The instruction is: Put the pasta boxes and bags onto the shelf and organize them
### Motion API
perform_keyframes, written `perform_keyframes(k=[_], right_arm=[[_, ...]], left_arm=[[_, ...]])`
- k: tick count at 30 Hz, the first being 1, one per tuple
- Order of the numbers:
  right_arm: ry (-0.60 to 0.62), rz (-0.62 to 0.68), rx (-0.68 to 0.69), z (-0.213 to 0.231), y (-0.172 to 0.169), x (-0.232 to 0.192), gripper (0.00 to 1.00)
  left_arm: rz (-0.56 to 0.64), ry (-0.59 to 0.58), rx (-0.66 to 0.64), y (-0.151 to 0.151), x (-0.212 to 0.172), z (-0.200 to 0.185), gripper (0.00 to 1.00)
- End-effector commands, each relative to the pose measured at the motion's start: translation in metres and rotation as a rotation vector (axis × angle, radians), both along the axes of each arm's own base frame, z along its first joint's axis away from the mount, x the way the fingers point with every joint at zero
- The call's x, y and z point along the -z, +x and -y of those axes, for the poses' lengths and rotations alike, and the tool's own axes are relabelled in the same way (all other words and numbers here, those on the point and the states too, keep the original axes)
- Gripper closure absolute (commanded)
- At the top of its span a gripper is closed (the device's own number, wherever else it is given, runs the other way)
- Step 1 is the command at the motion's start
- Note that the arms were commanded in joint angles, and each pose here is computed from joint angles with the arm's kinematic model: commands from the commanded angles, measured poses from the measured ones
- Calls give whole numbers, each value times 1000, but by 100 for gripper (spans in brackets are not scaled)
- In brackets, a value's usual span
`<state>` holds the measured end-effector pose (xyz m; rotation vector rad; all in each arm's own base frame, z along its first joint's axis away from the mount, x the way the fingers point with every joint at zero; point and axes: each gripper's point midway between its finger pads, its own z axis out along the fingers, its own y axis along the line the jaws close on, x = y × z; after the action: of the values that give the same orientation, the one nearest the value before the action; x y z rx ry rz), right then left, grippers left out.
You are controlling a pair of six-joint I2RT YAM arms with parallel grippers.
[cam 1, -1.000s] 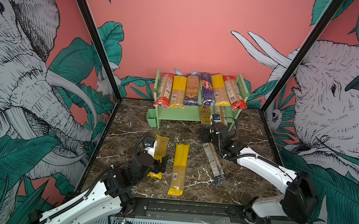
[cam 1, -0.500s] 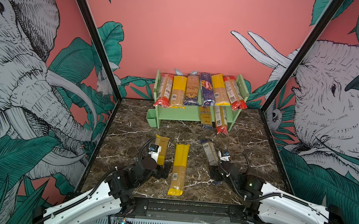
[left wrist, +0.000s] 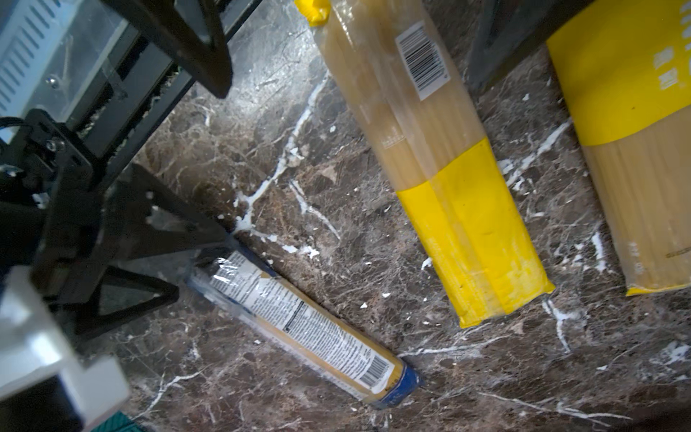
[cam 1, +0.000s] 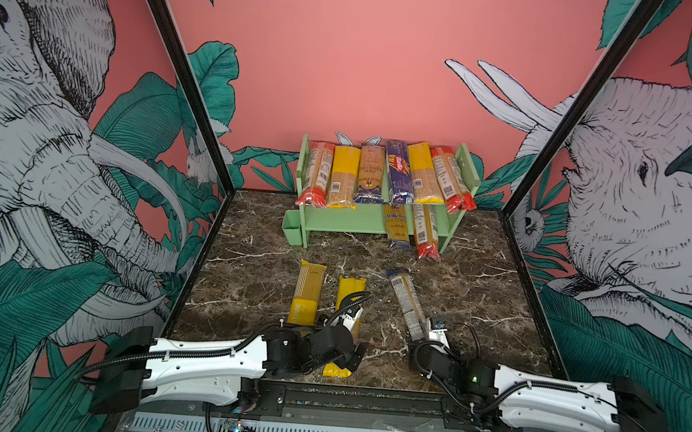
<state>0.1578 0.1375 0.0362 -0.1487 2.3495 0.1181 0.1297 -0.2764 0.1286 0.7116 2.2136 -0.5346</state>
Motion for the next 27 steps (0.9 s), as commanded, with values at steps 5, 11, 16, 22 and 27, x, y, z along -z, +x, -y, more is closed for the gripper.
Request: perform_keyframes(k=[5,11,16,22,27], right_arm=[[52,60,60,5,5,22,5],[58,98,-2,-2,8,23,6],[24,78,-1,4,5,35,30],[-39,16,-32,-3,0,52,71],[-5,16,-122,-34,0,43,86]], left_arm=[[48,-59,-40,7,-22,3,1],[67,-62,-66,9,-27,-6,1],[78,-52,-81,11,-27,-12,1],[105,-48,-96,14,-35,-20,1],[134,-51,-119,16,-48,-33,1]])
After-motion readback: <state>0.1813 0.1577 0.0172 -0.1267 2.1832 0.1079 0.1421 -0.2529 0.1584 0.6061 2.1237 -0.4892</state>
